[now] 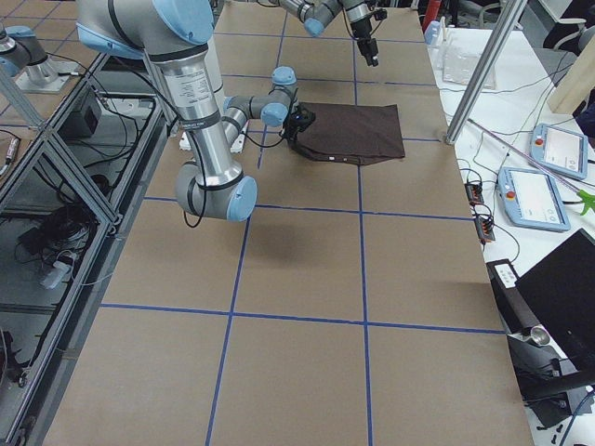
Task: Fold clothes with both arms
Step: 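Move the left gripper to the shirt's near corner and grasp it beside the right gripper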
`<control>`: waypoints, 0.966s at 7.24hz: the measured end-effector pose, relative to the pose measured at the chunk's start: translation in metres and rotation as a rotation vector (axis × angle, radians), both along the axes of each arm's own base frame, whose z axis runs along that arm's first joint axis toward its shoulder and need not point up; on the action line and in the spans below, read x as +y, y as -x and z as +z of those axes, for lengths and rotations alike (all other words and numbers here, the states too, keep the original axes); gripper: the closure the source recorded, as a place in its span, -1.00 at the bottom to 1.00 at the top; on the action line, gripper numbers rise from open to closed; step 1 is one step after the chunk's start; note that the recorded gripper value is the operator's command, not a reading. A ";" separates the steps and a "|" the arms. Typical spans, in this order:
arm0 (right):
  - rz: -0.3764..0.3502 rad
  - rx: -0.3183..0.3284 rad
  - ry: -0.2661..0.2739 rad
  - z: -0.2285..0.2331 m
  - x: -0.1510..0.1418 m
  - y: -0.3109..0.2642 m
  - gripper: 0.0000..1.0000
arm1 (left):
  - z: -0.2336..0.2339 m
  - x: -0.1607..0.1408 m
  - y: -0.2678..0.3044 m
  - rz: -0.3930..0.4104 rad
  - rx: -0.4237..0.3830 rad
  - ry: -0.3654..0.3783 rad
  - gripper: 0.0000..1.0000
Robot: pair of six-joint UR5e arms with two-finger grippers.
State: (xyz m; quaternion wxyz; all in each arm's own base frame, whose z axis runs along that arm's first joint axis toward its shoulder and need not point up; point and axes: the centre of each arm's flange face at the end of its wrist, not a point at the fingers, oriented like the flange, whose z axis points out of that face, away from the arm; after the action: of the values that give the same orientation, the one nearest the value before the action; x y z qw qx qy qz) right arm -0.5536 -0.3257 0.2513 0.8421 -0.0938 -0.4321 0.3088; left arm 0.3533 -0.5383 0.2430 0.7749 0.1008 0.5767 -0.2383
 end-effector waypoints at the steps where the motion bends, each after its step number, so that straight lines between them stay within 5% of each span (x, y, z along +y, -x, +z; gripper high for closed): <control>1: 0.000 -0.018 -0.005 -0.006 0.003 -0.011 1.00 | 0.015 0.058 -0.004 0.022 0.032 0.054 -0.29; 4: -0.012 -0.049 -0.007 -0.010 0.014 -0.036 1.00 | 0.055 0.181 -0.069 0.042 0.013 0.179 -0.32; 7: -0.020 -0.050 -0.005 -0.009 0.017 -0.034 1.00 | 0.076 0.243 -0.136 0.077 -0.073 0.237 -0.30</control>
State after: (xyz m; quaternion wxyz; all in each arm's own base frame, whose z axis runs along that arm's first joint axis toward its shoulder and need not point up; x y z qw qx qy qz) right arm -0.5195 -0.3084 0.2427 0.8343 -0.1036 -0.4529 0.2968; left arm 0.4889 -0.2951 0.3186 0.8104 -0.0053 0.5195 -0.2709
